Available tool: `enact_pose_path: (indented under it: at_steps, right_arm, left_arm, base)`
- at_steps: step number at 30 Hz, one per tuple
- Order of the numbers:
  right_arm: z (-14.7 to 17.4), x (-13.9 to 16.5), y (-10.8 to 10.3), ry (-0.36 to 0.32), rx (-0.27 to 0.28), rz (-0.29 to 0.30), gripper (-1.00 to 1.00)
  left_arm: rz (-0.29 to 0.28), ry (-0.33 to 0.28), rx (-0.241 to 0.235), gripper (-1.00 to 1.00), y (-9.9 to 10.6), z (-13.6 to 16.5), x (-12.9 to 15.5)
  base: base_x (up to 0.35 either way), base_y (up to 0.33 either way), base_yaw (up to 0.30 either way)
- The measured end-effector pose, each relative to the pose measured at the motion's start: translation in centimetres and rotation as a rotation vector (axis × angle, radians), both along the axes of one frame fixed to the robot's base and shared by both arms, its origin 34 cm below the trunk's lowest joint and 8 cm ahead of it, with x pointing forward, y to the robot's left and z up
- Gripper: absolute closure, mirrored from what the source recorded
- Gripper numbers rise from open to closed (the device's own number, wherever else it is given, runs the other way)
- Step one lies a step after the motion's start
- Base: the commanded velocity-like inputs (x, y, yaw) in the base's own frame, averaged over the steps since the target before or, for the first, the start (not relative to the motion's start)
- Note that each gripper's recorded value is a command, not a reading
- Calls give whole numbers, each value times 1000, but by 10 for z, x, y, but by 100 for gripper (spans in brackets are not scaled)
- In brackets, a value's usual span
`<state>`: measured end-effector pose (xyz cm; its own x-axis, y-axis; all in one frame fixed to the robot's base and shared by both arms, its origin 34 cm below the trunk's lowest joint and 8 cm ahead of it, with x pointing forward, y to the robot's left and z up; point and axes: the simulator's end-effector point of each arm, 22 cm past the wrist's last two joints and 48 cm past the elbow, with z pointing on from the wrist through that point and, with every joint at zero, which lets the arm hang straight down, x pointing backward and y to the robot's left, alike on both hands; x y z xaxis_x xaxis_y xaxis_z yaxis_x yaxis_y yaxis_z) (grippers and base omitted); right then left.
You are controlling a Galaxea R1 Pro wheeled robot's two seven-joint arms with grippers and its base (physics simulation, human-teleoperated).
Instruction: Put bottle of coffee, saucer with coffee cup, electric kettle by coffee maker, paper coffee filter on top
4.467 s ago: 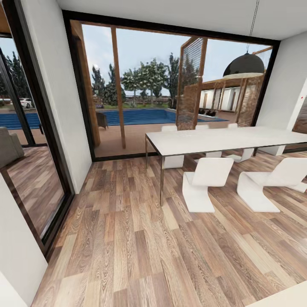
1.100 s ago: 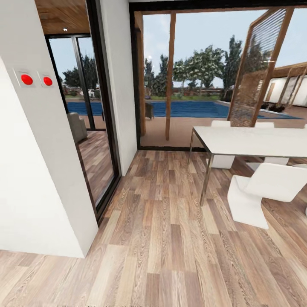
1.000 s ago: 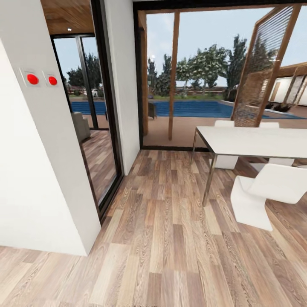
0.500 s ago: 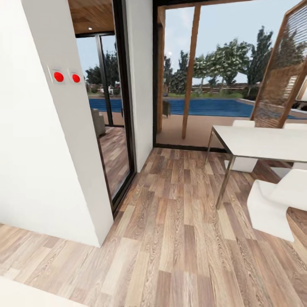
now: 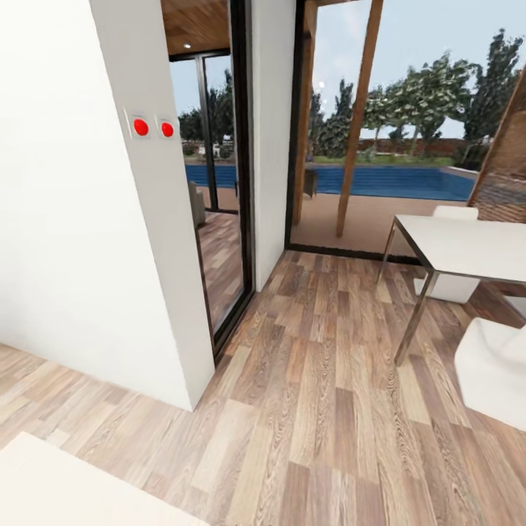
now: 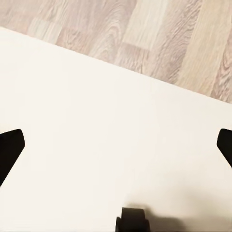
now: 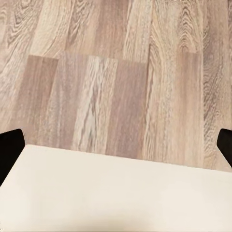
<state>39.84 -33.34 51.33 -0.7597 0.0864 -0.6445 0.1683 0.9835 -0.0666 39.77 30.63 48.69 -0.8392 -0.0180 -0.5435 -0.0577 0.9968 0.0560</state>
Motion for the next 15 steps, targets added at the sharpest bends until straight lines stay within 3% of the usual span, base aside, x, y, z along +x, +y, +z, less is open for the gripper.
enact_pose_path:
  at_steps: [15]
  right_arm:
    - [-4, -4, 0, 15, 1, 2, -100]
  left_arm:
    - [0, 14, 0, -100, 0, -4, -5]
  base:
    - [0, 0, 229]
